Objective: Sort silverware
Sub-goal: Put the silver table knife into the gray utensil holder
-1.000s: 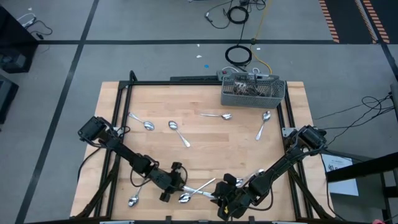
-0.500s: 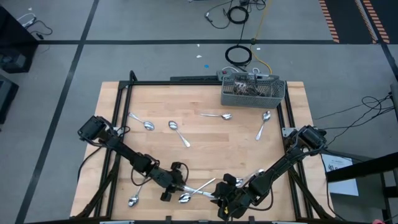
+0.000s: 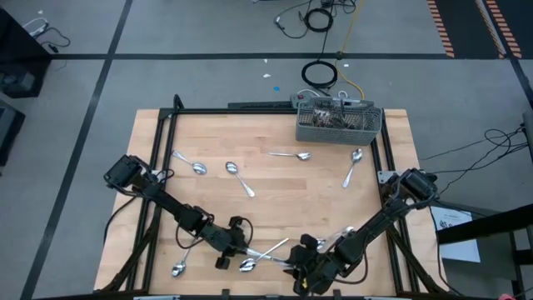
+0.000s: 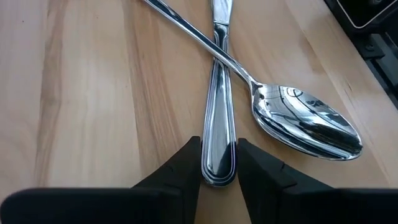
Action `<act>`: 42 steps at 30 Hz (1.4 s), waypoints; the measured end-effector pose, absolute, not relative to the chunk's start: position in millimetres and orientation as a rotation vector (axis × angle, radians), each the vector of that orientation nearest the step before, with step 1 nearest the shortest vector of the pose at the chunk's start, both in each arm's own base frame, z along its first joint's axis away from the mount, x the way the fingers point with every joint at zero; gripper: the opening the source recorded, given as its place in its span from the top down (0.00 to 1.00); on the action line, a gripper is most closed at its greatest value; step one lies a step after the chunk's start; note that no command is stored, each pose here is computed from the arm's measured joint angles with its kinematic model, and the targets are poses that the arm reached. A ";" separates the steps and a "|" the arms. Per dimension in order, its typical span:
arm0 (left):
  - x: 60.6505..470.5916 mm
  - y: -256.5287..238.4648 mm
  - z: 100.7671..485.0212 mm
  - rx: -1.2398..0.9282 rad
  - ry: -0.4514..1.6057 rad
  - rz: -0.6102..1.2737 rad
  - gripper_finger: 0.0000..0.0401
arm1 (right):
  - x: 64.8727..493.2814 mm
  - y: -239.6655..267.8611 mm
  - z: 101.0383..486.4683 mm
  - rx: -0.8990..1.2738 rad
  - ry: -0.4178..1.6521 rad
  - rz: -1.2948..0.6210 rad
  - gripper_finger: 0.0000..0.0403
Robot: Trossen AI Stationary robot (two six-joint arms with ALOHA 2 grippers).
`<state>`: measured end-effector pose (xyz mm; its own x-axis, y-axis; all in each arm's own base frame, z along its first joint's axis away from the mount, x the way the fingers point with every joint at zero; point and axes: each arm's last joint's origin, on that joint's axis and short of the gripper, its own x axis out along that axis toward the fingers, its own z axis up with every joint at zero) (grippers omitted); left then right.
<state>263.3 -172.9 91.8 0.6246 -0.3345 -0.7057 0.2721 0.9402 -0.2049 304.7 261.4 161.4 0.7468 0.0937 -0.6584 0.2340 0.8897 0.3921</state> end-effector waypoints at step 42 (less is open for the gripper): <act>270.6 -161.6 91.5 -0.044 0.818 -0.371 0.76 | 301.6 266.1 148.6 0.301 0.697 -0.103 0.69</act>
<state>270.6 -161.6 91.5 0.6232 -0.3394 -0.7045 0.3061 0.9349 -0.1797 301.6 266.1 148.6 0.7639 0.0068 -0.6453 0.1931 0.9517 0.2386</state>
